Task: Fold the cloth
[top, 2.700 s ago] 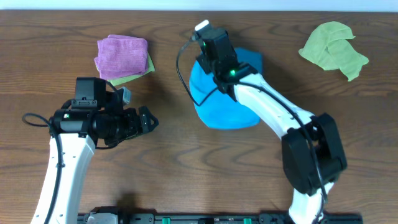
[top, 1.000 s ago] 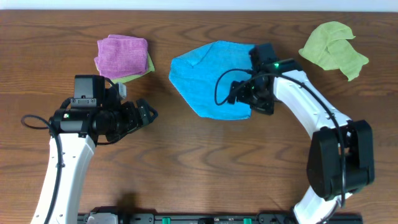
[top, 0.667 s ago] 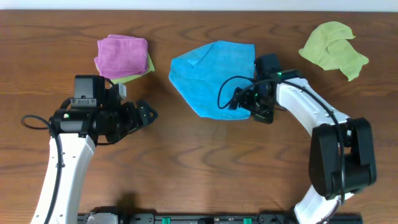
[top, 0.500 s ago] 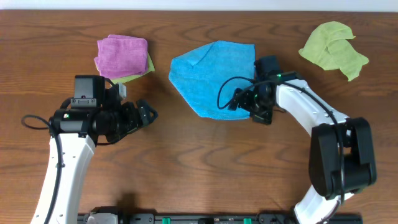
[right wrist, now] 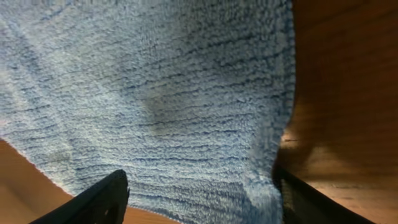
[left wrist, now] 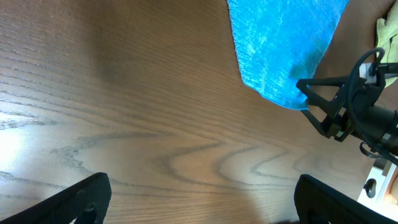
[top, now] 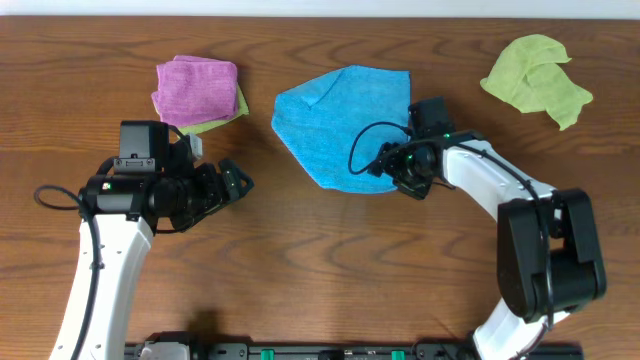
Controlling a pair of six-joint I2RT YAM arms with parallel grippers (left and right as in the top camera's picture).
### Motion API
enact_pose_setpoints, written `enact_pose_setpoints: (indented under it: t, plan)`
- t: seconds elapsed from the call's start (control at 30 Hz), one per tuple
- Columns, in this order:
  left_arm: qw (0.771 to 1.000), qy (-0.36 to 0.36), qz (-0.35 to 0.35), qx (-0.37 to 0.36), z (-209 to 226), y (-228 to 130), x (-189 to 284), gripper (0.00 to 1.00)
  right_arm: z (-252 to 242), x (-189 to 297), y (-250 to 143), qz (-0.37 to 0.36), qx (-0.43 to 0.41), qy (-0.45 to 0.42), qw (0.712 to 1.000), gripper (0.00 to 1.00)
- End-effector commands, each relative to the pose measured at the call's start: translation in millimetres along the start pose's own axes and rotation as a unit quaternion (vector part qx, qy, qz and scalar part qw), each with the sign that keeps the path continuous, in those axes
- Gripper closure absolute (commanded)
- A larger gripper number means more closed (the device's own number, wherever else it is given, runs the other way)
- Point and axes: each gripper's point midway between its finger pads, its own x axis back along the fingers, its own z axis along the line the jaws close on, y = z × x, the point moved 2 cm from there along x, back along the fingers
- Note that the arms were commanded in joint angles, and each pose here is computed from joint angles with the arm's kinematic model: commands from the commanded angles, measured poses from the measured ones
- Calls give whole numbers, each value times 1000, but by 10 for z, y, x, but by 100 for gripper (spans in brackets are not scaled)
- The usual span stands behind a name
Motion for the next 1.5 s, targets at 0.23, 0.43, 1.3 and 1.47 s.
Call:
enact_pose_setpoints:
  t: [0.23,0.43,1.3,1.47]
  plan:
    - [1000,-3,-8,-2,-42,43,41,5,-253,-147,-127,3,-31,-19,999,62]
    - [1000,-3,-8,5,-42,42,41,4,-268,-144,-57,-16,-17,-26,999,99]
    - [997,-16,16,75,-286,-54,-156,5,130,2092,389,-352,101,-10,930,99]
    - [996,-9,56,65,-391,-159,-424,4,416,2206,475,-378,131,54,915,99]
